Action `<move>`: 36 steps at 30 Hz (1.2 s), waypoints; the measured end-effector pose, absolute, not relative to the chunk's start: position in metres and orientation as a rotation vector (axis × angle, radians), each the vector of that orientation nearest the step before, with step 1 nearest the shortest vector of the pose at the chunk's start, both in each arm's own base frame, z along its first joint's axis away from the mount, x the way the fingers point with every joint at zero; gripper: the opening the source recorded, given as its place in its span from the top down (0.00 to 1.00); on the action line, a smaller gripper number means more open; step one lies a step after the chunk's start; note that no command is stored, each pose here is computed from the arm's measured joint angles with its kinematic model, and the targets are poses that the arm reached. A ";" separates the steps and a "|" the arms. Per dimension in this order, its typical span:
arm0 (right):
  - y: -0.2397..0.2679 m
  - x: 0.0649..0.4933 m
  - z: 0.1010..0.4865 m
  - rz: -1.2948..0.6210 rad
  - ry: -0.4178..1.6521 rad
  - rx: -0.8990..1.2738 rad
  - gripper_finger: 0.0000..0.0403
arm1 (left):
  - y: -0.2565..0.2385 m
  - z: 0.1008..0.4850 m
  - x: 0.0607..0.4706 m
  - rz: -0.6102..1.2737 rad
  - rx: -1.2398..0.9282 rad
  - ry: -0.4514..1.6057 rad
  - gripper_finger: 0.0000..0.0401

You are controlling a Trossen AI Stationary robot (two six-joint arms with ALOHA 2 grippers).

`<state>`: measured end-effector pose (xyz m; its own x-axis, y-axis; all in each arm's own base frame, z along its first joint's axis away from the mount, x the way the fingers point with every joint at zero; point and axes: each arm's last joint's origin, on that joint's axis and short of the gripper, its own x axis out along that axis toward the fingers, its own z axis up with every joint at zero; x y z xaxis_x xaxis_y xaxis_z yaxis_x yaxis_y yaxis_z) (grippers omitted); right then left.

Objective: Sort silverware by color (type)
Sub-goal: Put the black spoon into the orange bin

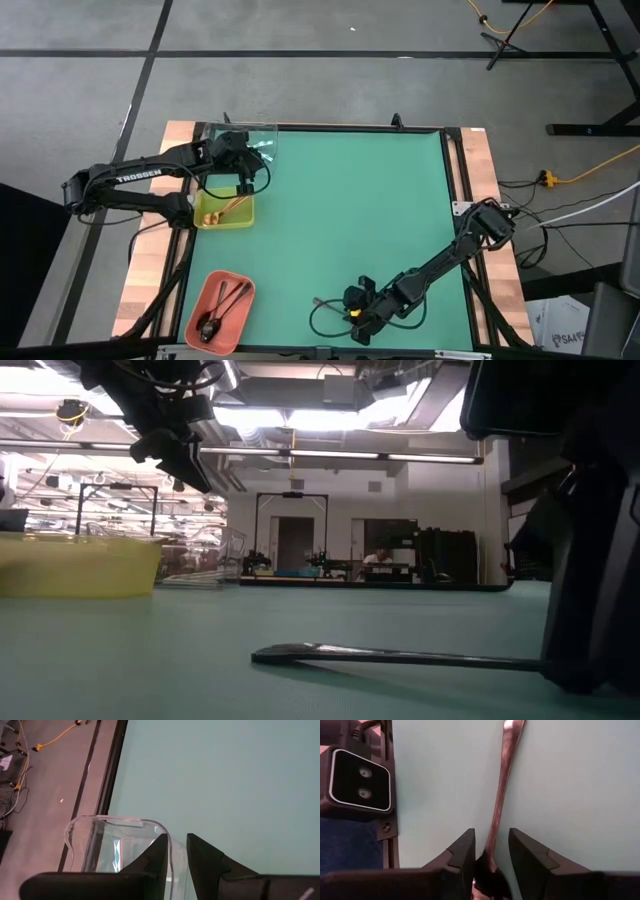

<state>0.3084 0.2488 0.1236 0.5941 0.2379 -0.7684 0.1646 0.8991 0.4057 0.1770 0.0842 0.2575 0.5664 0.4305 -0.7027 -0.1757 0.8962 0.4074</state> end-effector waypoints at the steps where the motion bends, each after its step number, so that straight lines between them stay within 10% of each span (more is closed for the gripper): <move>1: 0.249 0.308 0.123 0.045 0.944 0.469 0.71 | 0.084 0.257 0.177 0.363 0.308 0.903 0.84; 22: 0.247 0.306 0.121 0.048 0.992 0.431 0.72 | 0.084 0.257 0.177 0.364 0.305 0.902 0.84; 36: 0.247 0.305 0.120 0.042 0.999 0.429 0.96 | 0.084 0.257 0.177 0.364 0.305 0.902 0.84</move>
